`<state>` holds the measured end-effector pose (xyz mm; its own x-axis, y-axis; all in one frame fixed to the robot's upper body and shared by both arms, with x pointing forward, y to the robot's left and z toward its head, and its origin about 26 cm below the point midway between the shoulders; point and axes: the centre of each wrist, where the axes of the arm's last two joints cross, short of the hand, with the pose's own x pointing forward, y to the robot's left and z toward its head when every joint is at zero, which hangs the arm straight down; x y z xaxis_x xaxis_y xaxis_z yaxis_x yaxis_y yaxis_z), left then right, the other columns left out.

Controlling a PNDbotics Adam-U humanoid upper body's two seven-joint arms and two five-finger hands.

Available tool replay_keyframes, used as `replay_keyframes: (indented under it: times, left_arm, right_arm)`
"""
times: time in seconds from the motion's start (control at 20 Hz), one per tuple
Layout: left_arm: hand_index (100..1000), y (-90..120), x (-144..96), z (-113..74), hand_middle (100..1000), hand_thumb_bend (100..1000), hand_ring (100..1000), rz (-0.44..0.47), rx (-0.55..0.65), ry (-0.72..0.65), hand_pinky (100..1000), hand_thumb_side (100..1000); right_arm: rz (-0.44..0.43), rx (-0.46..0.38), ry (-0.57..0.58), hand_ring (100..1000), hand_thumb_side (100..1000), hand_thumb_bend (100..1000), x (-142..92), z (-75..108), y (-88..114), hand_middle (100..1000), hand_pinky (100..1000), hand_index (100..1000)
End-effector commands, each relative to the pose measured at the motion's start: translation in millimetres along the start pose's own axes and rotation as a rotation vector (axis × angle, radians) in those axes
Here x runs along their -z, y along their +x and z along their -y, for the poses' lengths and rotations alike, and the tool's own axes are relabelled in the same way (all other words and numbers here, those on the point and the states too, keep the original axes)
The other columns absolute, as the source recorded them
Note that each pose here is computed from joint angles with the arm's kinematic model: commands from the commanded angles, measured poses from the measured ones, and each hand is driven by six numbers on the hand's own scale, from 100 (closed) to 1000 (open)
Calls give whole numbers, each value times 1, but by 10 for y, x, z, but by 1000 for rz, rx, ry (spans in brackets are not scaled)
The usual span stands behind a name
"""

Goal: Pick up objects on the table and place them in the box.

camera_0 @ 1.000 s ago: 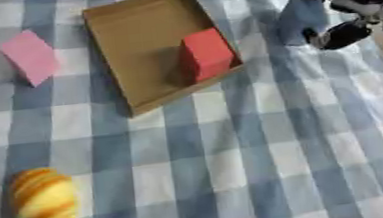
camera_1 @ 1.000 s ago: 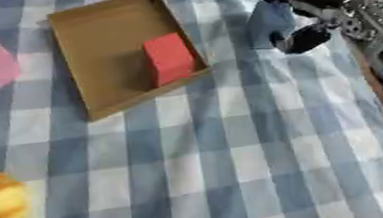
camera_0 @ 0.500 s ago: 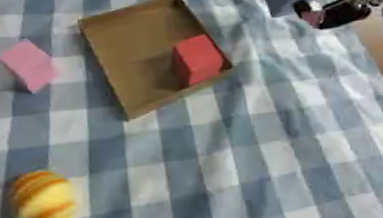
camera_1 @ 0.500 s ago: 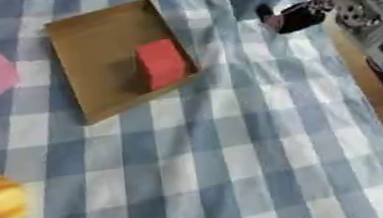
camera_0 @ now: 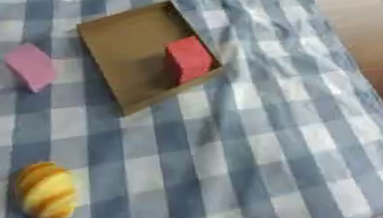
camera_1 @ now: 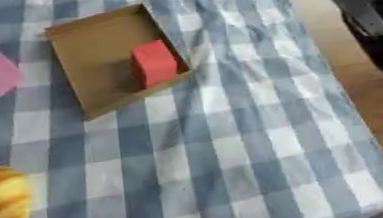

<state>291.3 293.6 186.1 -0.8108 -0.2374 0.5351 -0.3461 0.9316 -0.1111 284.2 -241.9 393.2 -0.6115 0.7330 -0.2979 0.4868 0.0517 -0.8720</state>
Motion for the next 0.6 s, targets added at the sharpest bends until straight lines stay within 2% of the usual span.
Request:
replay_keyframes:
  times: [0.05,0.3,0.4,0.45,0.6]
  left_arm:
    - [826,59,71,5,703,403,768,24,-9,-32,882,522]
    - [826,71,98,47,703,403,768,23,-34,-50,882,522]
    - [826,74,103,56,703,399,768,22,-40,-53,882,526]
    - [826,75,107,61,703,402,768,23,-43,-54,882,523]
    - [826,81,121,75,703,400,768,27,-50,-56,882,522]
  right_arm:
    - [42,15,42,560,178,100,161,3,129,343,685,573]
    - [19,44,98,559,188,100,451,-242,70,347,679,574]
    - [-2,44,114,557,167,100,528,-366,13,345,677,572]
    - [-11,46,121,556,194,100,560,-427,-13,343,675,570]
    - [-36,45,142,555,194,100,630,-595,-85,341,673,567]
